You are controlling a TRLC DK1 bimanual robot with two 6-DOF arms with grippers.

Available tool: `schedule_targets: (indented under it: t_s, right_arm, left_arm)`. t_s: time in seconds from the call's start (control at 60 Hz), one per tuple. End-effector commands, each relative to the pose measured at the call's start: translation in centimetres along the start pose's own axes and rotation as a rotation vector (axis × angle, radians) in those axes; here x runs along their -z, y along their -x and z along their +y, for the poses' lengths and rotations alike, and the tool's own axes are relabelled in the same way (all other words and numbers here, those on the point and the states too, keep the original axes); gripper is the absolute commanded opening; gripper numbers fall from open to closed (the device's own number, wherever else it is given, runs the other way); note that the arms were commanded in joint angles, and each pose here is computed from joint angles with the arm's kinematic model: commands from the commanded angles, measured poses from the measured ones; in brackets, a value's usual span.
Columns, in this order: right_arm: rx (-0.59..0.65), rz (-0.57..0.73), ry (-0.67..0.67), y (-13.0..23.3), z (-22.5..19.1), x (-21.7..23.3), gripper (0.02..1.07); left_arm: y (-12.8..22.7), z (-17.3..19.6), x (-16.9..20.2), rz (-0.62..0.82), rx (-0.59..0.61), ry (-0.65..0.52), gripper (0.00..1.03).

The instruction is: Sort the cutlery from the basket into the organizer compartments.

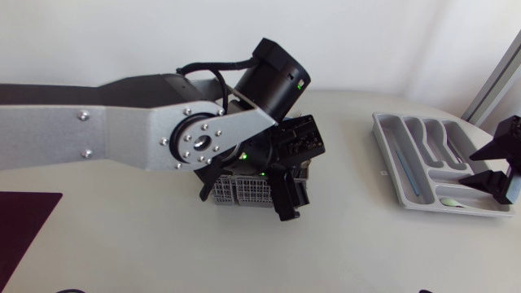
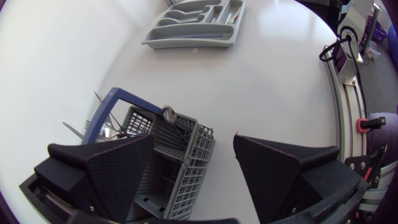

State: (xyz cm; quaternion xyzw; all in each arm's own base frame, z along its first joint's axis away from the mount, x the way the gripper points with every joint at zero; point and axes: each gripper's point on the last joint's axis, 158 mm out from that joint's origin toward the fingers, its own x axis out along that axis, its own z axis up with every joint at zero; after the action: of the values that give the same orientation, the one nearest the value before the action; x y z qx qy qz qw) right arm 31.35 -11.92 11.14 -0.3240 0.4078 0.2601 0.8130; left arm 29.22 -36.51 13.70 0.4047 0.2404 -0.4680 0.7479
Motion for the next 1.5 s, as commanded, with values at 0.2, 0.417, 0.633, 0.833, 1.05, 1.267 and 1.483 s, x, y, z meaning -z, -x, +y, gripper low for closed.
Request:
schedule_targets:
  t_s: [0.2, 0.417, 0.633, 0.833, 1.05, 1.267, 1.483]
  right_arm:
    - [-0.196, -0.069, -0.269, -1.0, 7.4, -9.3, 0.89]
    - [-0.325, -0.096, -0.366, -1.5, 11.3, -14.8, 0.89]
    - [-0.494, -0.081, -0.493, -2.5, 13.9, -18.3, 0.89]
    - [-0.638, -0.038, -0.578, -3.6, 16.3, -20.6, 0.89]
    - [-0.665, -0.031, -0.648, -5.2, 17.2, -22.3, 0.77]
    - [-0.664, -0.024, -0.727, -7.2, 16.9, -23.0, 0.70]
    - [-0.660, -0.043, -0.788, -8.4, 17.1, -24.2, 0.57]
  left_arm:
    - [-0.5, 0.4, 1.7, 0.037, -0.005, 0.030, 0.87]
    - [-0.1, 0.4, 3.0, 0.041, -0.016, 0.037, 0.87]
    - [-0.1, 0.6, 4.2, 0.040, -0.030, 0.033, 0.87]
    - [0.0, 1.3, 5.1, 0.029, -0.055, 0.024, 0.87]
    - [-0.5, 1.9, 5.4, 0.000, -0.067, 0.028, 0.87]
    - [-1.0, 2.1, 5.3, -0.013, -0.077, 0.028, 0.87]
    - [-1.2, 2.1, 5.6, -0.026, -0.091, 0.018, 0.87]
